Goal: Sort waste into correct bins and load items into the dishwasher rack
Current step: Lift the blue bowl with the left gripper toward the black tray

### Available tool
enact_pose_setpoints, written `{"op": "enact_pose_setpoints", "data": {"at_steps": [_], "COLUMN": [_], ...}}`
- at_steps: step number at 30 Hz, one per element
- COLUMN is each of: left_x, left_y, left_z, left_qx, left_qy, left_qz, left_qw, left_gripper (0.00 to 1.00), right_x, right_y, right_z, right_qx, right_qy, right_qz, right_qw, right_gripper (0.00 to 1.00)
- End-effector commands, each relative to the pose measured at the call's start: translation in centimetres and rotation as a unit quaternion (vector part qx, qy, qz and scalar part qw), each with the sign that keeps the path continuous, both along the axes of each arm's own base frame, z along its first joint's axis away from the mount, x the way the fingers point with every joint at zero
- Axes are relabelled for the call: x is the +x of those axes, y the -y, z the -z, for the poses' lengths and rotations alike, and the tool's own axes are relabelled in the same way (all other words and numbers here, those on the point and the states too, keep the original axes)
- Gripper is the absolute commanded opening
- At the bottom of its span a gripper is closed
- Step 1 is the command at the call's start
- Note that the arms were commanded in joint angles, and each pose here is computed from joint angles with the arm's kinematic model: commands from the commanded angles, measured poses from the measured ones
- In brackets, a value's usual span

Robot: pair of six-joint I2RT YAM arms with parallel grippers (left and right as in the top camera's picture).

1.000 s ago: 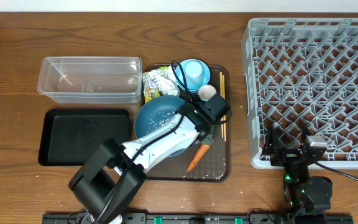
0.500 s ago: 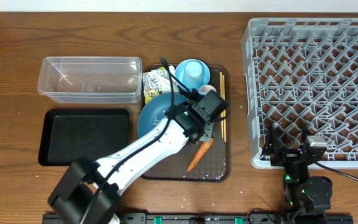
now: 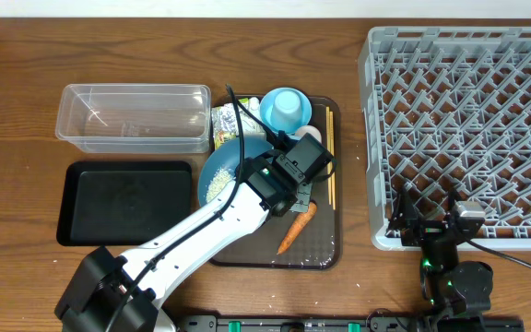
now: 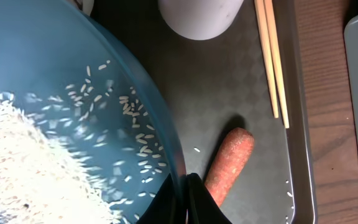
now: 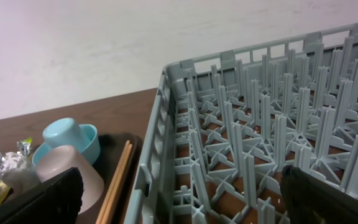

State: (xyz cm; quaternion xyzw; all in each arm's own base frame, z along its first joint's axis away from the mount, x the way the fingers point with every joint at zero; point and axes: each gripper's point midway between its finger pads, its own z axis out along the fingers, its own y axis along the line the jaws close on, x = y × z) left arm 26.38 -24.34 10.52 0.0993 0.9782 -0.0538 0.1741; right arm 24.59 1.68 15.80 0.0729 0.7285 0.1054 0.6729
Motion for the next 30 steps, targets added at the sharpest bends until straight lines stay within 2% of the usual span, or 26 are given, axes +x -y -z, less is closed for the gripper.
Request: {"op": "enact_pose_setpoints", "data": {"at_steps": [1, 14, 23, 30], "left_x": [0.4, -0.1, -0.2, 0.4], "left_y": [-0.7, -1.2, -1.5, -3.6], "left_z": [-0.7, -2.1, -6.2, -8.9], "left_qx": [0.008, 0.017, -0.027, -0.026], "left_qy": [0.016, 0.010, 0.055, 0.101], "left_qz": [-0.006, -0.005, -0.005, -0.023], "left_qw": [1.000, 1.000, 0.998, 0.994], "left_gripper": [0.06, 0.06, 0.06, 0.06], "right_x": [0.0, 0.0, 0.0, 0.0], "right_y": [0.0, 0.0, 0.0, 0.0], "right_z": [0.1, 0.1, 0.1, 0.1], "right_qx": [-0.007, -0.007, -0.007, -0.007], "right_qy": [0.000, 0.000, 0.000, 0.000], "right_qz": [0.000, 0.000, 0.000, 0.000], "right_qw": [1.000, 1.000, 1.000, 1.000], "right_gripper": [0.99, 0.99, 0.99, 0.99]}}
